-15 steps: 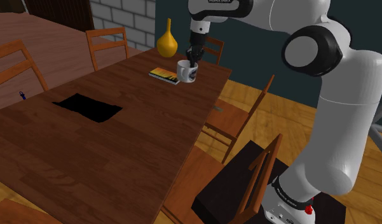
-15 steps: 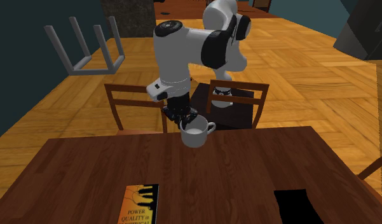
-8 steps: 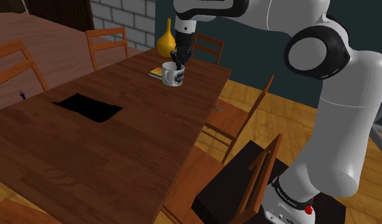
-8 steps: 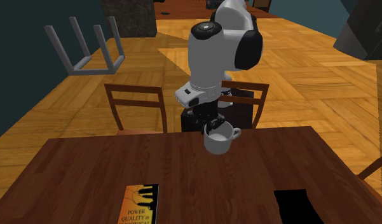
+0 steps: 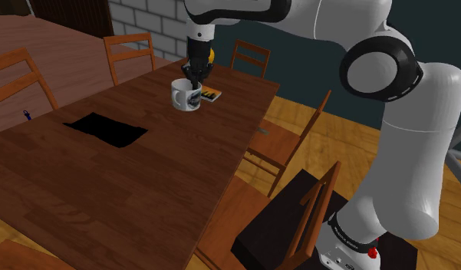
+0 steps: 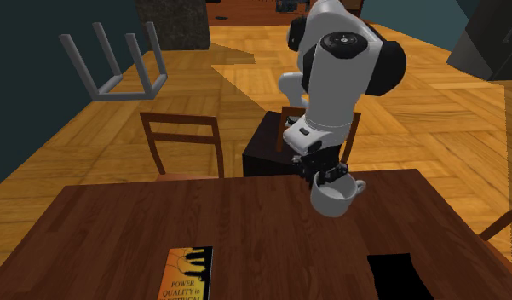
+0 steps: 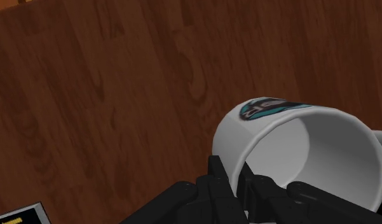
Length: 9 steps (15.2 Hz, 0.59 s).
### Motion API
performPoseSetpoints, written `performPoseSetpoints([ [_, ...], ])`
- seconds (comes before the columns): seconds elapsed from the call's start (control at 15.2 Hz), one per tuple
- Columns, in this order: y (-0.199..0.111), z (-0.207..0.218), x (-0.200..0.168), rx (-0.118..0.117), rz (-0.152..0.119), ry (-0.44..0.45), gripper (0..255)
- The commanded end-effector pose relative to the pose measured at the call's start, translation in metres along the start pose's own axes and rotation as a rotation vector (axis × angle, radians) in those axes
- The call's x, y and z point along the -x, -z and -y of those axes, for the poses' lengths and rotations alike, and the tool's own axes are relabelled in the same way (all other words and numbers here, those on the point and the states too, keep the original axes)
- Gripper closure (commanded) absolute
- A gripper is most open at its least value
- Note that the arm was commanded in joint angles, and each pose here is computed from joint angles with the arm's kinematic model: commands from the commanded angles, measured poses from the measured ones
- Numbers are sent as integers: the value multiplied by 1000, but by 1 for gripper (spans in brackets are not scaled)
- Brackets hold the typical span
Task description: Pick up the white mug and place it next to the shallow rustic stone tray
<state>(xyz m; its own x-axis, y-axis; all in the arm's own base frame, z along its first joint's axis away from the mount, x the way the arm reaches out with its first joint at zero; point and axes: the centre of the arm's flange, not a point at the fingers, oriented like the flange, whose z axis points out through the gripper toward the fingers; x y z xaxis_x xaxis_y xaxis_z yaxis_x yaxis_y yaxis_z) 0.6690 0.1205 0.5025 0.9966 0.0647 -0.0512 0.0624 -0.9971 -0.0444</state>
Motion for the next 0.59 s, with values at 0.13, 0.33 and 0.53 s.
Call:
performPoseSetpoints([
  [0.13, -4, 53, -7, 0, -1, -1, 255],
  [0.33, -6, 94, -11, 0, -1, -1, 255],
  [0.53, -22, 94, -12, 0, -1, -1, 255],
])
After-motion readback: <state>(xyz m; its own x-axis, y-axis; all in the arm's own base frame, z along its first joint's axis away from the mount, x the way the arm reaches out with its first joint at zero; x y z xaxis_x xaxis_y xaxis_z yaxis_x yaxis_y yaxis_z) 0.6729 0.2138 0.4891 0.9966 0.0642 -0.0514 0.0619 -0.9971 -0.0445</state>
